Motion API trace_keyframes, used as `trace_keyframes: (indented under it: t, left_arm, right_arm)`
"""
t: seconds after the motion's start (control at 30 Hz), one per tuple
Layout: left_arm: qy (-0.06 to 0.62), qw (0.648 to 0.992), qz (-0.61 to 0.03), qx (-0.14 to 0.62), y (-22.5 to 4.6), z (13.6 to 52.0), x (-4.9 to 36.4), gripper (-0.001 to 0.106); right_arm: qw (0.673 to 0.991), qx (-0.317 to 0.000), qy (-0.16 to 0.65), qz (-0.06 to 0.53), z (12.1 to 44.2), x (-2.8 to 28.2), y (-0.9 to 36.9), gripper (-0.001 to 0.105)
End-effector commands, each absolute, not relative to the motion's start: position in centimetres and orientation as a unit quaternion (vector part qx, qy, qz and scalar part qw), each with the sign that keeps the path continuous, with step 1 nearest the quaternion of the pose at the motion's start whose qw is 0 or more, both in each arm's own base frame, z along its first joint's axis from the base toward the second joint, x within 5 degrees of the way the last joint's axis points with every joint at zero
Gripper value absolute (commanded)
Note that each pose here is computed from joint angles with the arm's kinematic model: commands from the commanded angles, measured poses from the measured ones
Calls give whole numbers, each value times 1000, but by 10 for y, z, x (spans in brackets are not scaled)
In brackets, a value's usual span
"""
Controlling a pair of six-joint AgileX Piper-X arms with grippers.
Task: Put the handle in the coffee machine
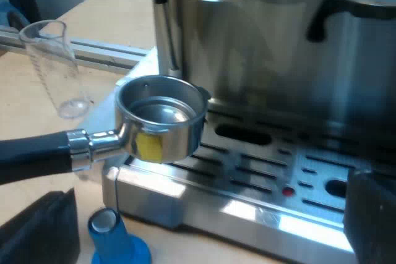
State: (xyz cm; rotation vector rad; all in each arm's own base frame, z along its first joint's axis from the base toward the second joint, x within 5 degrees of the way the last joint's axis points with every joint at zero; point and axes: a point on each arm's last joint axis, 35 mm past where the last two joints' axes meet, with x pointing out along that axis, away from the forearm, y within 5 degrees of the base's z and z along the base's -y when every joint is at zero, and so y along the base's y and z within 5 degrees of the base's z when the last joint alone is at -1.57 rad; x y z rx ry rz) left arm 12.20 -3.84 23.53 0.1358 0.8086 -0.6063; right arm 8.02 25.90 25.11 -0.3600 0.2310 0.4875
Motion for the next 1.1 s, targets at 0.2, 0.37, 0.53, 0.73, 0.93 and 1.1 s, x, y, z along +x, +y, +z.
trace_keyframes:
  t: [0.2,0.37,0.53,0.73,0.93,1.1]
  left_arm:
    - [355,888,-283,73,-33,245,125,0]
    - [353,888,-283,84,-33,245,125,0]
    - [352,888,-283,85,-33,245,125,0]
    - [352,888,-283,85,-33,245,125,0]
    - [352,888,-282,86,-33,245,126,0]
    - [355,891,-266,93,-32,245,126,0]
  right_arm:
    - [964,-179,50,193,240,90,284,87]
    - [966,-178,40,182,223,103,295,87]
    - [974,-152,22,167,222,113,299,87]
    - [976,-133,15,170,219,122,300,87]
    - [974,-133,15,184,208,127,304,87]
    - [970,-150,0,189,206,127,307,87]
